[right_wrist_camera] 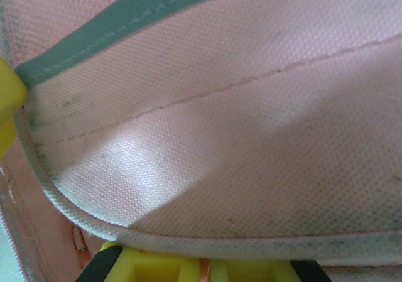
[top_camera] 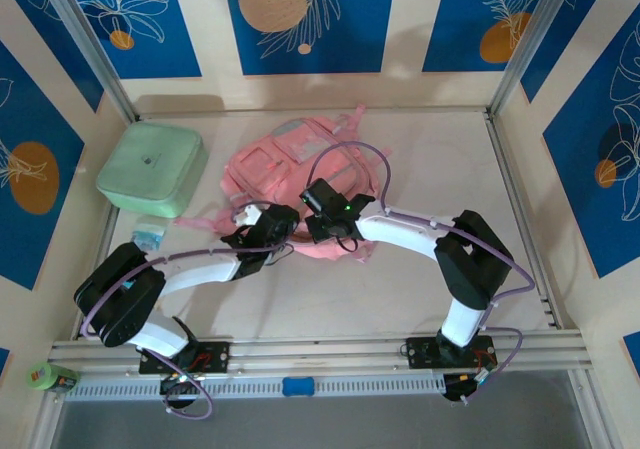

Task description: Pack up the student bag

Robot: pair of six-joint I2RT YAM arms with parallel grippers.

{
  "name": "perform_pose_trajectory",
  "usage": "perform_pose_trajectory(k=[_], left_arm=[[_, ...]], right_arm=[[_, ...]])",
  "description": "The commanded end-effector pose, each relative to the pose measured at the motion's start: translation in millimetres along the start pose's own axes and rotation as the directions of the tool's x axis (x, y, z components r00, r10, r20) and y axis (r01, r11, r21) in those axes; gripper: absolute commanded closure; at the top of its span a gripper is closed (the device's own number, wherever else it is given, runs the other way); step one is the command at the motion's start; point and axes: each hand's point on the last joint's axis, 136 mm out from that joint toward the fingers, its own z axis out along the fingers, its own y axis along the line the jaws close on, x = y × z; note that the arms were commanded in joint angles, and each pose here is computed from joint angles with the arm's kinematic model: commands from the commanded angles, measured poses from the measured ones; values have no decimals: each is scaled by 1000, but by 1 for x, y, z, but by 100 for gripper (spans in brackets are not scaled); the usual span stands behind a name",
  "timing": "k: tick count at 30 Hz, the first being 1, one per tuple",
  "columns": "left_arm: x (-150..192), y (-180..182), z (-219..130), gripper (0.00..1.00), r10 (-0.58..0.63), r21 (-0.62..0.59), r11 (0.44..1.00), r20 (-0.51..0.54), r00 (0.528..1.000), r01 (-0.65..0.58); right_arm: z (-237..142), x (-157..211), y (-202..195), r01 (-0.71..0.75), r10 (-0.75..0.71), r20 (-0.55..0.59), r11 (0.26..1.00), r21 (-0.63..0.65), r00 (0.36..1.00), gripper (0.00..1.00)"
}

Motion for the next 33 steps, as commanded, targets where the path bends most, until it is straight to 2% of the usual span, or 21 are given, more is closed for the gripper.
perform_pose_trajectory(k=[1,5,8,14,19,21,23,25,27,30,33], left_arm=[[4,-3,8,54,-31,26,999,-2,1000,31],[2,-24,13,52,5,44,999,21,1000,-5],[7,-37,17,56,11,77,997,9,1000,-11],[-2,-29,17,76,17,65,998,55,998,-20],[-17,-18,6,100,72,41,996,79,994,-75],[-23,-12,-1,100,104,20,994,77,992,-106],[-22,-10,-7,100,186,15,982,53,981,-187],[-23,3,-15,100,228,-36,973,20,973,-227],[-27,8,-20,100,270,-30,962,6,963,-270],[-41,21,-27,100,305,-52,951,-27,952,-306],[-65,31,-30,100,329,-60,941,-71,942,-333]], right_arm=[[-12,-6,4,13,-13,32,1000,-6,999,97],[-14,-3,10,19,-18,35,999,-27,999,100],[-13,-3,7,-1,1,26,1000,-20,1000,100],[-21,-2,-4,-22,22,21,1000,21,1000,100],[-29,4,-30,-48,47,4,993,105,999,100],[-33,6,-40,-70,71,1,991,117,998,100],[-37,9,-46,-75,76,-3,992,106,997,100],[-38,13,-59,-88,90,-6,990,114,996,100],[-36,14,-76,-101,104,-13,985,139,995,100],[-35,14,-100,-124,132,-30,973,196,991,100],[-42,19,-102,-116,128,-41,970,213,991,100]])
